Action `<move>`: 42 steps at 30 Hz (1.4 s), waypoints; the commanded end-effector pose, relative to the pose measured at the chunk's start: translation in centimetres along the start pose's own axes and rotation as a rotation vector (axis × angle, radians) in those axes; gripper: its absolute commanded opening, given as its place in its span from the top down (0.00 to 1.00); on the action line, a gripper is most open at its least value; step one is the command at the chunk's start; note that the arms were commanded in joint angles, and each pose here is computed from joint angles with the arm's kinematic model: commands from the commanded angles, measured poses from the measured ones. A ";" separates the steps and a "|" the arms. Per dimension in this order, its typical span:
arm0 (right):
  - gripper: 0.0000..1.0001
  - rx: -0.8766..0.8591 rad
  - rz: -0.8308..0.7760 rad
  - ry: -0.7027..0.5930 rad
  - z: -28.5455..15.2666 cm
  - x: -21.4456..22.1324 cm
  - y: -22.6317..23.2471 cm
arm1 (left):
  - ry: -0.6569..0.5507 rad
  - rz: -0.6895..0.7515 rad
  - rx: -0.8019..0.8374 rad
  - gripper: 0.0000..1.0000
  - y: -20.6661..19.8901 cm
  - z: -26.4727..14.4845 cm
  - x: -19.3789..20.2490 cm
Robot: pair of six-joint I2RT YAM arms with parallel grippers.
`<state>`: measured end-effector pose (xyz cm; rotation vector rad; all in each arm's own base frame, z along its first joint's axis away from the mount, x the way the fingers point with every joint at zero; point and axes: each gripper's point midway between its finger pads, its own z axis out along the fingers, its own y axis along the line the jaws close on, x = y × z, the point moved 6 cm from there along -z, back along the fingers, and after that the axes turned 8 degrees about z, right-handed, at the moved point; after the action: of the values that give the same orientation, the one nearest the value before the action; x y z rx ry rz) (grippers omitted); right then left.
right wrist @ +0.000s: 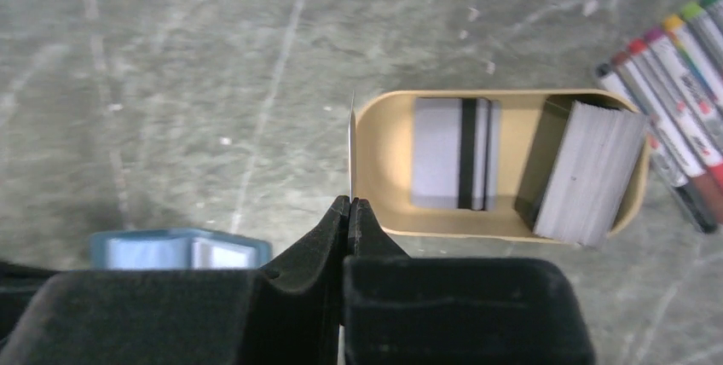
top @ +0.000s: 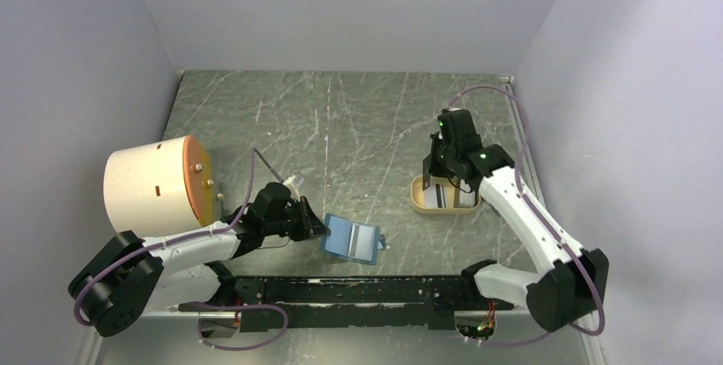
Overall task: Put the credit cards into the card holder
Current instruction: Pick up the credit card from the storage box, then insert the credit card into the card holder.
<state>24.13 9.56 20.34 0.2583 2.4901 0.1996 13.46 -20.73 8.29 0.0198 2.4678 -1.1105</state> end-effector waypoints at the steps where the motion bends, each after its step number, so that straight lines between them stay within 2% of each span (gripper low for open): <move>1: 1.00 -0.251 0.065 -0.042 -1.4 0.3 2.4 | -0.053 -0.041 0.024 0.91 -0.5 0.0 -0.8; 7: 1.00 -0.531 0.154 -0.073 -2.2 2.5 5.1 | -0.107 -0.121 0.050 0.91 -0.8 0.2 -1.4; 17: 1.00 -0.780 0.214 0.015 -2.0 8.2 9.3 | -0.083 -0.171 0.049 0.91 0.1 1.0 -0.4; 22: 1.00 -0.813 0.248 0.052 -1.1 11.0 10.3 | -0.057 -0.151 0.014 0.91 0.4 1.5 -0.2; 30: 1.00 -0.776 0.347 0.095 1.6 14.6 8.9 | -0.039 -0.145 -0.043 0.91 1.1 1.6 0.4; 42: 1.00 -0.758 0.377 0.163 3.6 17.5 8.0 | -0.014 -0.124 -0.070 0.87 1.4 1.7 0.9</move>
<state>13.51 20.96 8.91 0.3788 2.3427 1.2553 13.27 -20.98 5.89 -0.1918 2.5195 -1.1034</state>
